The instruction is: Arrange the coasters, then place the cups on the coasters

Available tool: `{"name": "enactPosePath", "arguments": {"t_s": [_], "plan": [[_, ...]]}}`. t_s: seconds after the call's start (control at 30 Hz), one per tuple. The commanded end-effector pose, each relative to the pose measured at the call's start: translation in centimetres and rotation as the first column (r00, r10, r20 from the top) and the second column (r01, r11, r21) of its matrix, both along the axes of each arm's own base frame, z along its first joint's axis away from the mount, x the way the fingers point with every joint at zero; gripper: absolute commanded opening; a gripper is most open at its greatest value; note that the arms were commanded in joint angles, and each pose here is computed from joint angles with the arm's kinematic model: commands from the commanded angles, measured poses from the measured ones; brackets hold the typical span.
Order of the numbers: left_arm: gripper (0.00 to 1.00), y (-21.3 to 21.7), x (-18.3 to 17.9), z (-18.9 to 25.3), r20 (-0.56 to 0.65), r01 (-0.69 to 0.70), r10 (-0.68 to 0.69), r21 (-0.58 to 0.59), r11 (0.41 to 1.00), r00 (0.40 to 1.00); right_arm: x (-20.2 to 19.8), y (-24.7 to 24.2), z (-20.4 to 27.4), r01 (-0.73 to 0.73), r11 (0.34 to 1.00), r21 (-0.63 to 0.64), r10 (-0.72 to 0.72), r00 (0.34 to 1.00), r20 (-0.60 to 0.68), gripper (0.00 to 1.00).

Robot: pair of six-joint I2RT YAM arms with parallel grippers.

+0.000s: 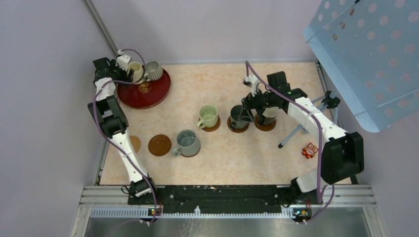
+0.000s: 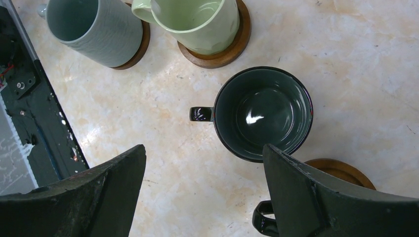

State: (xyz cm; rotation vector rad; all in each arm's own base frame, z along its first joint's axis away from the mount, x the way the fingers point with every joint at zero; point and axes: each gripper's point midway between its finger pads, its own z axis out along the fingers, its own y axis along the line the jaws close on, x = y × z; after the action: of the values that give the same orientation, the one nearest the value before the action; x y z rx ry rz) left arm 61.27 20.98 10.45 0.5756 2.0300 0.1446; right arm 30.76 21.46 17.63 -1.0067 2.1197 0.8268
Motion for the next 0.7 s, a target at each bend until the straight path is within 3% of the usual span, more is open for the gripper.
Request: {"name": "enactPosePath", "arguments": {"t_s": [0.0, 0.33, 0.53, 0.67], "plan": [[0.78, -2.4, -0.8, 0.5, -0.013, 0.139, -0.140, -0.061, 0.988, 0.990, 1.0, 0.1, 0.9, -0.008, 1.000, 0.010, 0.007, 0.999, 0.041, 0.87], [0.66, -6.3, -3.3, 1.6, -0.018, 0.256, -0.264, -0.195, 0.947, 0.964, 1.0, 0.2, 0.9, -0.012, 1.000, 0.014, 0.011, 0.999, 0.039, 0.87], [0.61, -4.5, -2.3, 0.1, -0.063, 0.136, -0.149, -0.172, 0.976, 0.987, 1.2, 0.3, 0.9, -0.012, 1.000, 0.019, 0.011, 0.999, 0.036, 0.87], [0.52, -3.8, -1.7, -1.0, -0.100, 0.082, -0.099, -0.163, 0.983, 0.990, 1.4, 0.4, 0.9, -0.011, 1.000, 0.022, 0.010, 0.999, 0.031, 0.87]]}}
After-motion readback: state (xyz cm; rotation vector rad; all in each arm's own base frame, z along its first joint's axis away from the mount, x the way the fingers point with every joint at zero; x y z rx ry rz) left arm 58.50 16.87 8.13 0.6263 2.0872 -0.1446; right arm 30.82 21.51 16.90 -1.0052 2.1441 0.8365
